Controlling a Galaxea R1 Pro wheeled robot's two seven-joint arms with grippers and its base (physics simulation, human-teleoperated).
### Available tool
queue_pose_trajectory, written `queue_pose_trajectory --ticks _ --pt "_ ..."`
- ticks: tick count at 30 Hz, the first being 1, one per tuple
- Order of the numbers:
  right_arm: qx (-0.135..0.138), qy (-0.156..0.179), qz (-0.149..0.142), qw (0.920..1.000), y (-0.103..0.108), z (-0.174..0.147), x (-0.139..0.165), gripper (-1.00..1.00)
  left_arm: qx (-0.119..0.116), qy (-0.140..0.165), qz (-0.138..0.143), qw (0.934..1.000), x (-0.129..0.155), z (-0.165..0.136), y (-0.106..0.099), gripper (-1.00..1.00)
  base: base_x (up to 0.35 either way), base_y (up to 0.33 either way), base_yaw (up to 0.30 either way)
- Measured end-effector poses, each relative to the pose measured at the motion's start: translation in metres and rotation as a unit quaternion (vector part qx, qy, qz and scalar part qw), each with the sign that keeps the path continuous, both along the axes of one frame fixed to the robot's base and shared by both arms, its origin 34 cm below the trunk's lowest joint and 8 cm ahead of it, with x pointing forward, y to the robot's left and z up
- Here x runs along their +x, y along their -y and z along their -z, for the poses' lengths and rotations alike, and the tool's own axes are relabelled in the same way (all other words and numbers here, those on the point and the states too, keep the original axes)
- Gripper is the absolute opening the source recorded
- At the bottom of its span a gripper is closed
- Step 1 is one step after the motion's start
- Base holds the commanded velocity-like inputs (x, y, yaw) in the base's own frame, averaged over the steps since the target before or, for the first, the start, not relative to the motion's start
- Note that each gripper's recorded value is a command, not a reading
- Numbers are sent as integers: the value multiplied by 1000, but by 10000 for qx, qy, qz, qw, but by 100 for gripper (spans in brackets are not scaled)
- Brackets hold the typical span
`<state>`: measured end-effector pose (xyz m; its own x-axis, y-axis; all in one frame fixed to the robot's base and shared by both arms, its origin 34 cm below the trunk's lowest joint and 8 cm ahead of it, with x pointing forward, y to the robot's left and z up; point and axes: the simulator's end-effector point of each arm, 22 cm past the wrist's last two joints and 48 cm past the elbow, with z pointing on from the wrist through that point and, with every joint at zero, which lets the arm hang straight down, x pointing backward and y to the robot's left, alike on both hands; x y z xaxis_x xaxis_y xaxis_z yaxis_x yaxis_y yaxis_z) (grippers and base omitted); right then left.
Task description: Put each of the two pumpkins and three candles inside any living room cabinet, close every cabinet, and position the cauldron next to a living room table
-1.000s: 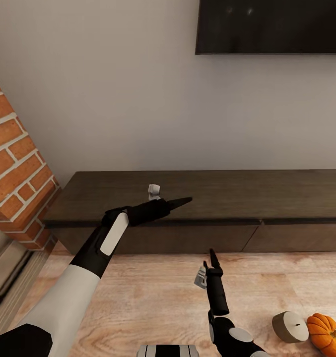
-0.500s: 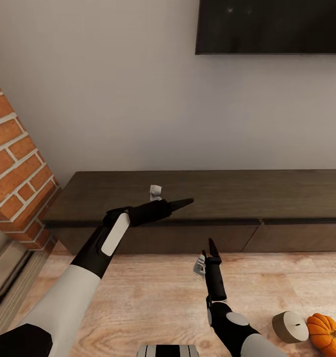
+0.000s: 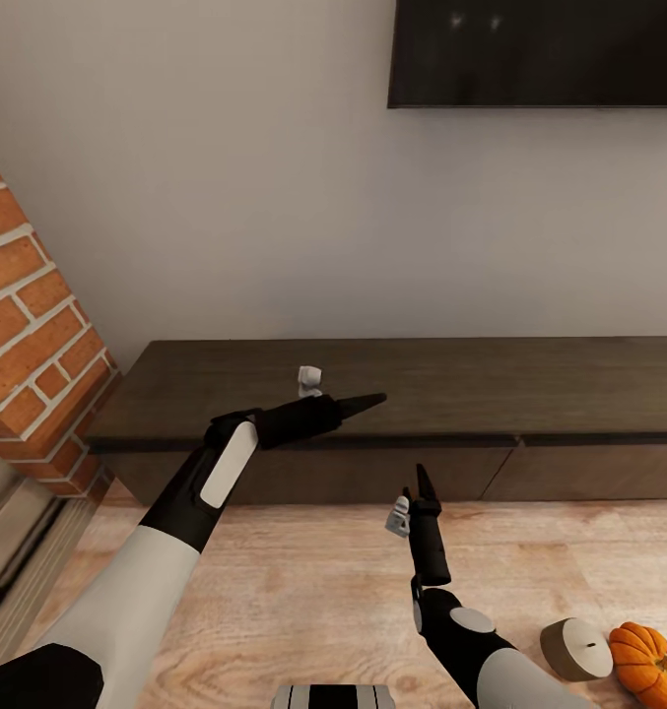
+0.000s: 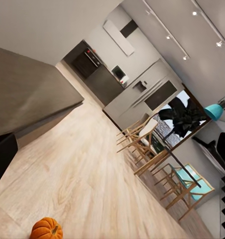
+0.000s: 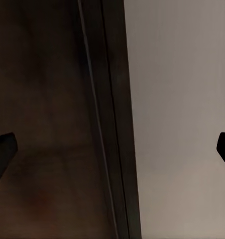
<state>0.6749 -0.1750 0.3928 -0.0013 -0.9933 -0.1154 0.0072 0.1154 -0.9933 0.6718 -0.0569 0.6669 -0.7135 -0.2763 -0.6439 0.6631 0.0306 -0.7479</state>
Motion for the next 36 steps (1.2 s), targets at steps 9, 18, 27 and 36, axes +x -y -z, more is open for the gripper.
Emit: queue_pose_trajectory --ticks 9,18,27,36 --pt "-16 6 10 10000 -2 -1 0 100 -4 0 3 10000 0 0 0 100 0 0 0" --pt "-354 -33 252 9990 5 0 -1 100 -7 4 2 10000 0 0 0 100 0 0 0" --pt "-395 -52 257 9989 5 2 -2 100 -19 14 7 10000 0 -1 0 100 144 0 0" --pt "-379 -72 233 9990 4 3 -2 100 -26 16 11 10000 -1 -1 0 100 57 0 0"
